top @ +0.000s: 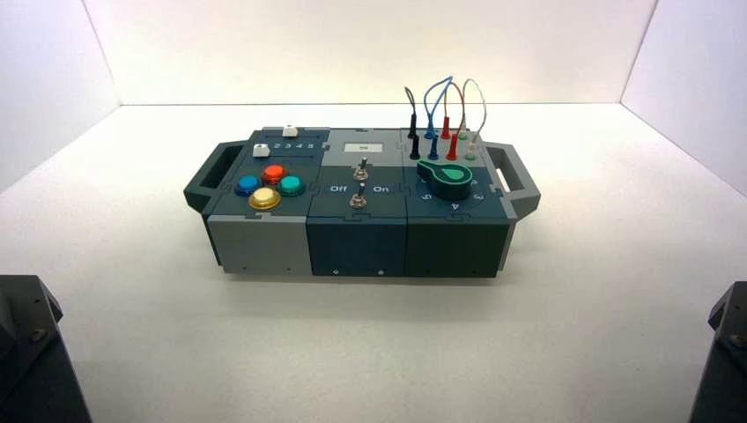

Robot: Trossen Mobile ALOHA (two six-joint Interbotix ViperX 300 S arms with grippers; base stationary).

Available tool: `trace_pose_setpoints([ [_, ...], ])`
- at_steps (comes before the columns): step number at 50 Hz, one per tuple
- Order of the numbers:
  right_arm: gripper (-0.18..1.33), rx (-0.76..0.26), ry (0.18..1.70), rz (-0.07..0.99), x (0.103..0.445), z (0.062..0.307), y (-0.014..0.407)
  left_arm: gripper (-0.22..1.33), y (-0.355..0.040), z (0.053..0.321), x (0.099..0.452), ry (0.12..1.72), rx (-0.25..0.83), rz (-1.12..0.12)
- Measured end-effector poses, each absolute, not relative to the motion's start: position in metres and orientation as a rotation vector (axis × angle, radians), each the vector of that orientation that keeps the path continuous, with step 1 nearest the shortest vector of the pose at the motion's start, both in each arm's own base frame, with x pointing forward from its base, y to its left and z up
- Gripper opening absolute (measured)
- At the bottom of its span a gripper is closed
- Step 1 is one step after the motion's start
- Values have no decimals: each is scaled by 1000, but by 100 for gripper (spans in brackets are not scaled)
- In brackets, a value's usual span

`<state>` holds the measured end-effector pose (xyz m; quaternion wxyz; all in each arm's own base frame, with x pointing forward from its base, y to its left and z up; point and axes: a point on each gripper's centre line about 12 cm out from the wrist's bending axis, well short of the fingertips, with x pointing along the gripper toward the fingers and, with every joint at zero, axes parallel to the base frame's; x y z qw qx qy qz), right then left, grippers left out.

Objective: Turn the knob to position 2.

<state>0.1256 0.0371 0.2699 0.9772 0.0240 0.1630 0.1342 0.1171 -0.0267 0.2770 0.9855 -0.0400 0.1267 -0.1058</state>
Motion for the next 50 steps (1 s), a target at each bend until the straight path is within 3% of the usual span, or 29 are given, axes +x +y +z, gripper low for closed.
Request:
trace_pose_setpoints([
  [18,-14,49,331,305,124,270,42,-17,-27,277,117,254,-79,-213],
  [26,-14,42,349,392,121,268,53,-17,-27,277,117,255,-79,-214],
  [39,-14,-58,633,578,130,238,95,-17,-27,277,117,255,-79,-214],
  [50,-14,-82,804,595,160,232,128,-17,-27,277,117,255,-79,-214],
])
